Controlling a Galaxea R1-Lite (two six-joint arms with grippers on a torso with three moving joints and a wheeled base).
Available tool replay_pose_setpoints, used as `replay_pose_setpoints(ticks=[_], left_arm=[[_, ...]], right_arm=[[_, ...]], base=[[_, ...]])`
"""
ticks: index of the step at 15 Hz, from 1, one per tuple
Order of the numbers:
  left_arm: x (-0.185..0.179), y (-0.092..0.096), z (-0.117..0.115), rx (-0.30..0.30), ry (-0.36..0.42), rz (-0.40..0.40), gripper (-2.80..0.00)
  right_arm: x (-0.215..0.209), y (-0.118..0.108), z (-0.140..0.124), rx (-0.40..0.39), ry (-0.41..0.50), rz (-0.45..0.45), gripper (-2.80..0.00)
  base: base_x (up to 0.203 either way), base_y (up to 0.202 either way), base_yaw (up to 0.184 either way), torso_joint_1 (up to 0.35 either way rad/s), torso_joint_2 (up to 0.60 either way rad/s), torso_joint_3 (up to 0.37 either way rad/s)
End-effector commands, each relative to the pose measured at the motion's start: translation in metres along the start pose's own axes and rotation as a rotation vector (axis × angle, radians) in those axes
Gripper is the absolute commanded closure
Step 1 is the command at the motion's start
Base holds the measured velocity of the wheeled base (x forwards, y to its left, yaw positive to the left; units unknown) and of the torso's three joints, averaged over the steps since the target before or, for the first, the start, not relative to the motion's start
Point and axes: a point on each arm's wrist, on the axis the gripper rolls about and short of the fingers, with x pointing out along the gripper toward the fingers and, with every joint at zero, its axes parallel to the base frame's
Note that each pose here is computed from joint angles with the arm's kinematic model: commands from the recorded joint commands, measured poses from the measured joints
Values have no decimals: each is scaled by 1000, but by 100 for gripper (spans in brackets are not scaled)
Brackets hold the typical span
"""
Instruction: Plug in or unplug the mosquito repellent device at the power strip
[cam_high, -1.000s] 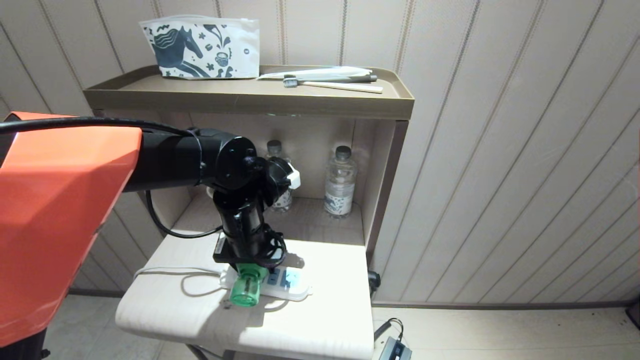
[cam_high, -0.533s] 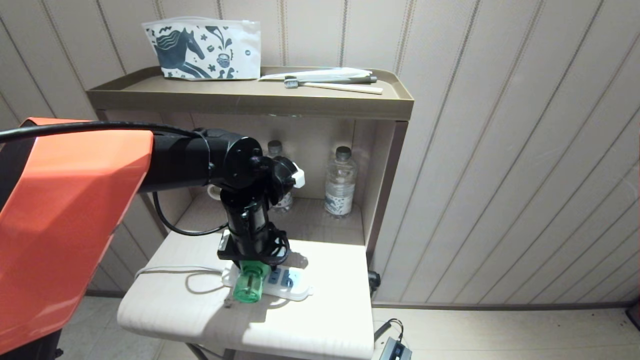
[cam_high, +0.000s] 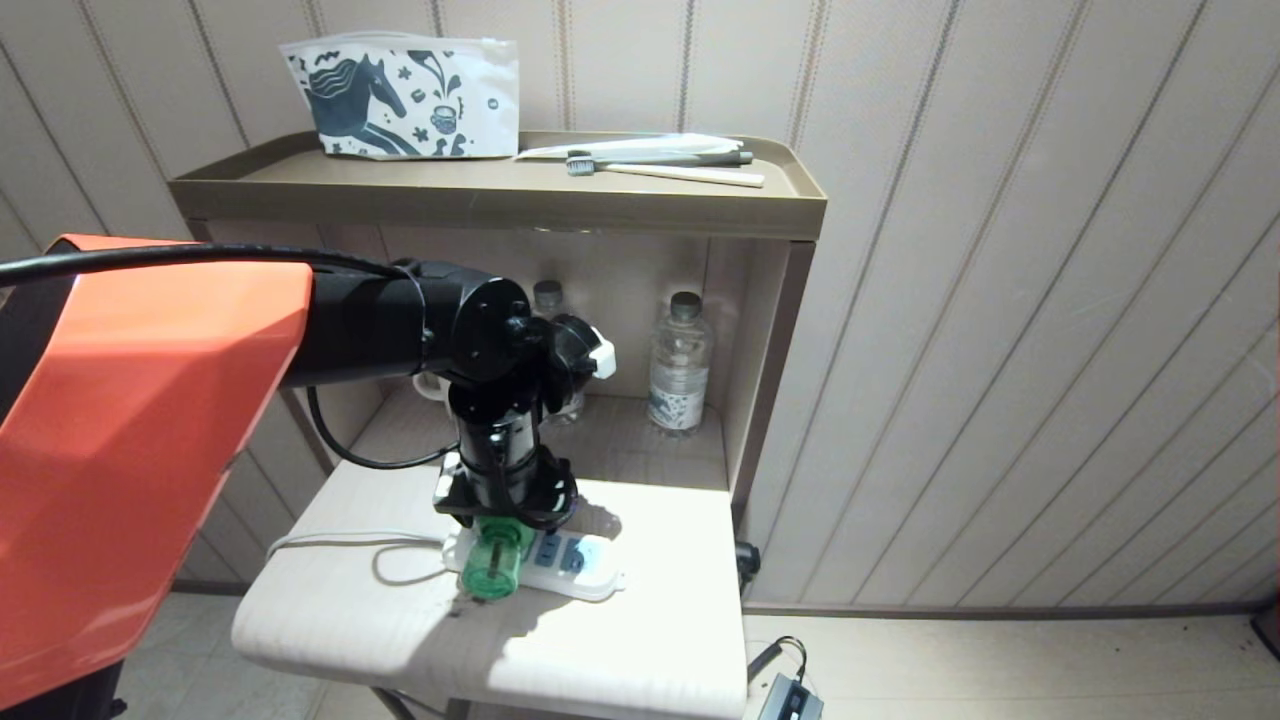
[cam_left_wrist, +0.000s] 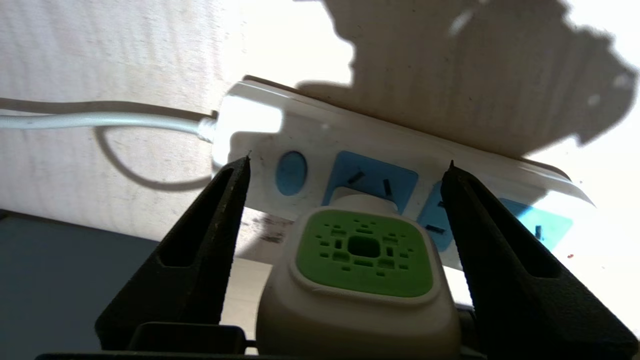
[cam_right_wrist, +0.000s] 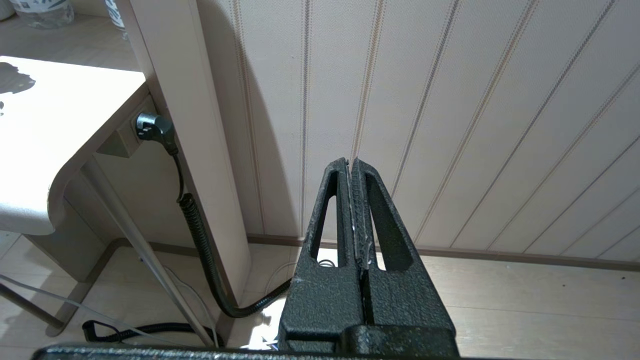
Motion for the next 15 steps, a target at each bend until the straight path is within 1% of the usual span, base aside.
replay_pose_setpoints(ticks=[1,2,5,10,12,15], left_arm=[[-6,3,-1,-10,-23,24,-280],[-12,5,0,-20,-46,27,-280],[-37,14,-1,-42,-101,-5,-280],[-76,22,-10,-51,-184,-73,-280],[-100,30,-19,-51,-228,-110,-280],[-129,50,-43,-40,-279,-154,-280]], right_arm=[[0,0,0,0,0,0,0],[0,0,0,0,0,0,0],[0,0,0,0,0,0,0],[0,0,0,0,0,0,0],[0,0,0,0,0,0,0],[0,0,0,0,0,0,0]], base=[[0,0,0,0,0,0],[0,0,0,0,0,0],[0,0,0,0,0,0],[0,0,0,0,0,0],[0,0,0,0,0,0],[0,0,0,0,0,0]])
